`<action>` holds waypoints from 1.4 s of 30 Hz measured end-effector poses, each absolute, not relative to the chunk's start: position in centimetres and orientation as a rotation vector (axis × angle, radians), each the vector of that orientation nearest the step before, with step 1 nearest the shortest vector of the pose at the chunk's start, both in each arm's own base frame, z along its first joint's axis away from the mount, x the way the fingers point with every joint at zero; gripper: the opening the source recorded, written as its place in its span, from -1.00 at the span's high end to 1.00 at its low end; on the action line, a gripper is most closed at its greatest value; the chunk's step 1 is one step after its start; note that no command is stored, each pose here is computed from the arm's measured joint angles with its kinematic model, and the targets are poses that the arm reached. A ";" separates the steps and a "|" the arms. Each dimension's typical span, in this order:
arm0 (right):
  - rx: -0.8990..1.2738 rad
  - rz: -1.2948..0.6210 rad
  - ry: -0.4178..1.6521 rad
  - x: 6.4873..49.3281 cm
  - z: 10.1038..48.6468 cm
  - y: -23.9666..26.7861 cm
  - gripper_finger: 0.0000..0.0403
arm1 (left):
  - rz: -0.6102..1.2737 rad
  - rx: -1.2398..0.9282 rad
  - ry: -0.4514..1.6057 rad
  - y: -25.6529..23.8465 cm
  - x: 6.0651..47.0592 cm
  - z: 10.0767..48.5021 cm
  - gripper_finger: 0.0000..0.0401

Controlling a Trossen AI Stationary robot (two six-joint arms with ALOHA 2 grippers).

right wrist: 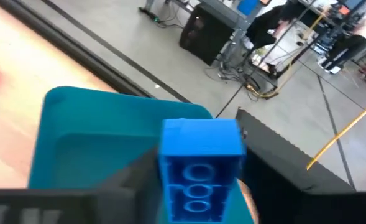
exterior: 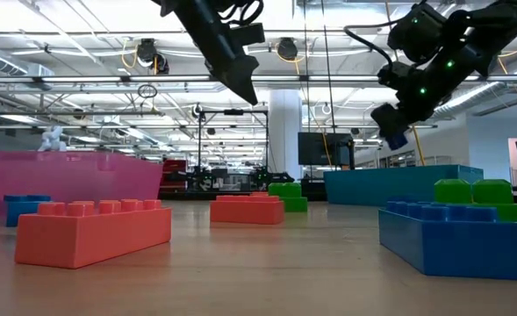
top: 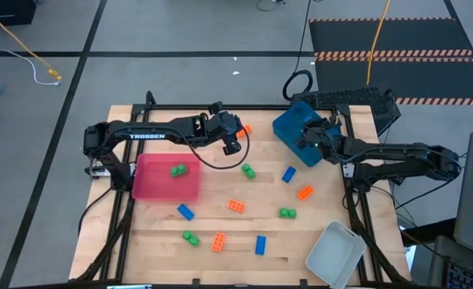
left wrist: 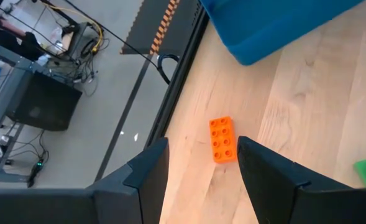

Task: Sort & place blocks by color
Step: Put the blue game piece into the blue bin, then put the green game piece into the red bin

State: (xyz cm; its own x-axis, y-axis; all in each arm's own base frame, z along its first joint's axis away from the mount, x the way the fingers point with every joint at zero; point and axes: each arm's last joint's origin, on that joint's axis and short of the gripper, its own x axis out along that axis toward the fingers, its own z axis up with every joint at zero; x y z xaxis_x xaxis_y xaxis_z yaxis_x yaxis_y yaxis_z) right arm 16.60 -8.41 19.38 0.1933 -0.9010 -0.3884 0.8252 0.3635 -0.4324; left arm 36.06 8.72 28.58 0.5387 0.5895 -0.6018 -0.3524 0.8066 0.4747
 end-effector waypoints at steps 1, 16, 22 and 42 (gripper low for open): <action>-0.142 -1.229 0.647 16.6 19.4 -8.4 -0.21 | 0.571 0.314 0.829 8.7 36.1 28.6 0.05; -0.143 -1.237 0.633 16.6 19.5 -8.5 -0.94 | 0.597 0.307 0.834 9.8 35.6 26.4 0.05; -0.150 -1.235 0.638 16.6 19.5 -8.5 -0.95 | 0.610 0.301 0.833 10.3 35.4 26.1 0.05; 0.036 -1.294 0.421 16.6 20.2 -9.3 -0.95 | 0.612 0.298 0.822 10.2 35.5 26.2 0.05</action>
State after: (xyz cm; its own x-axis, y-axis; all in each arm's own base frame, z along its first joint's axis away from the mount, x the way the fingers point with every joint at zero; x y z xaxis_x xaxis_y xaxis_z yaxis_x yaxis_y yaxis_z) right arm 16.61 -9.28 20.21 0.2087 -0.9232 -0.3226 0.9363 0.2839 -0.2066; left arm 35.52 10.20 26.20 0.5232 0.6134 -0.5916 -0.3912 0.7896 0.4728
